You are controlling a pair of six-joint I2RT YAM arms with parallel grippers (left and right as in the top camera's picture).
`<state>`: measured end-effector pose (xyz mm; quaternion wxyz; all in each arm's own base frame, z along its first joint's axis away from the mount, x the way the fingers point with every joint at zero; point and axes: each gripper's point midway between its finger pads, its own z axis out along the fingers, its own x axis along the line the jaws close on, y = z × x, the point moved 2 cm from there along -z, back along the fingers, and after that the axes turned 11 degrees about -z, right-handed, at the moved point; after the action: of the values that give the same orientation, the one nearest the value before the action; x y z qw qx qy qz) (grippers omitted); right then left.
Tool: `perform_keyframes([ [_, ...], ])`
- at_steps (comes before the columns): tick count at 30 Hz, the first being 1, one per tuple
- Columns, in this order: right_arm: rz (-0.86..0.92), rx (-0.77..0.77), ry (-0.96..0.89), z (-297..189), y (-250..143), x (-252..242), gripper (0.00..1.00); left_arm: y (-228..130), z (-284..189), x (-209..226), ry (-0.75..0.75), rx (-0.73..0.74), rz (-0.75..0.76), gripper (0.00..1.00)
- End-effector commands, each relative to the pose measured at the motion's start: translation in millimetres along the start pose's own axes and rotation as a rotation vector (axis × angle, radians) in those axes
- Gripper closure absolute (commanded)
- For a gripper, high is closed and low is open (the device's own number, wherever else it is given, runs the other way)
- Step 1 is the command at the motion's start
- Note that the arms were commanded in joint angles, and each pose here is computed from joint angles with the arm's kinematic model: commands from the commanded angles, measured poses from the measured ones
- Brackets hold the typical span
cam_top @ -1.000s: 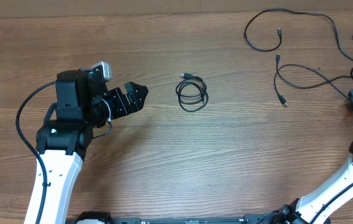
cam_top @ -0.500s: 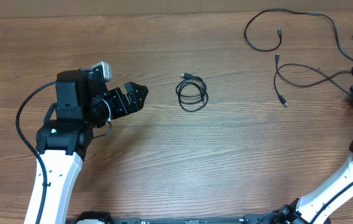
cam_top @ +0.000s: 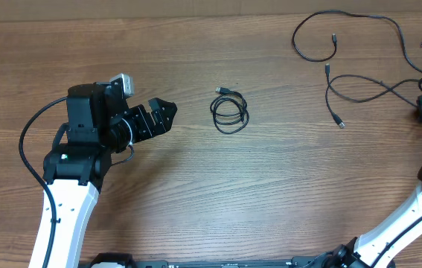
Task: Untangle cables
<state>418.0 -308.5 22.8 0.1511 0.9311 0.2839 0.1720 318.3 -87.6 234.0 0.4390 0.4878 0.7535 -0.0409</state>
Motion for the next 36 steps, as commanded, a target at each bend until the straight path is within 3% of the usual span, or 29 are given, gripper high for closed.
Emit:
perform_keyframes([
  [1,-0.143,0.044,0.052,3,-5,9,0.87,6,-9,-10,-0.019,-0.035,0.045,0.00],
  [13,-0.142,-0.107,0.112,-153,72,49,0.85,6,-9,-10,-0.020,-0.038,0.062,0.00],
  [18,-0.122,-0.044,0.371,-216,51,91,0.86,6,-9,-10,-0.020,-0.038,0.070,0.00],
  [22,-0.156,0.116,0.639,-249,11,131,0.78,6,-9,-10,-0.018,-0.036,0.069,0.00],
  [25,-0.258,0.220,0.731,-256,-23,155,0.56,5,-9,-9,-0.012,-0.035,0.066,0.00],
  [28,-0.408,0.285,0.743,-257,-57,177,0.21,6,-9,-2,0.026,-0.047,0.058,0.00],
  [30,-0.513,0.329,0.750,-259,-83,194,0.15,6,-9,2,0.051,-0.051,0.052,0.00],
  [33,-0.626,0.373,0.682,-254,-116,213,0.14,6,-9,4,0.064,-0.053,0.049,0.00],
  [36,-0.758,0.388,0.584,-247,-148,233,0.00,6,-9,5,0.064,-0.053,0.049,0.00],
])
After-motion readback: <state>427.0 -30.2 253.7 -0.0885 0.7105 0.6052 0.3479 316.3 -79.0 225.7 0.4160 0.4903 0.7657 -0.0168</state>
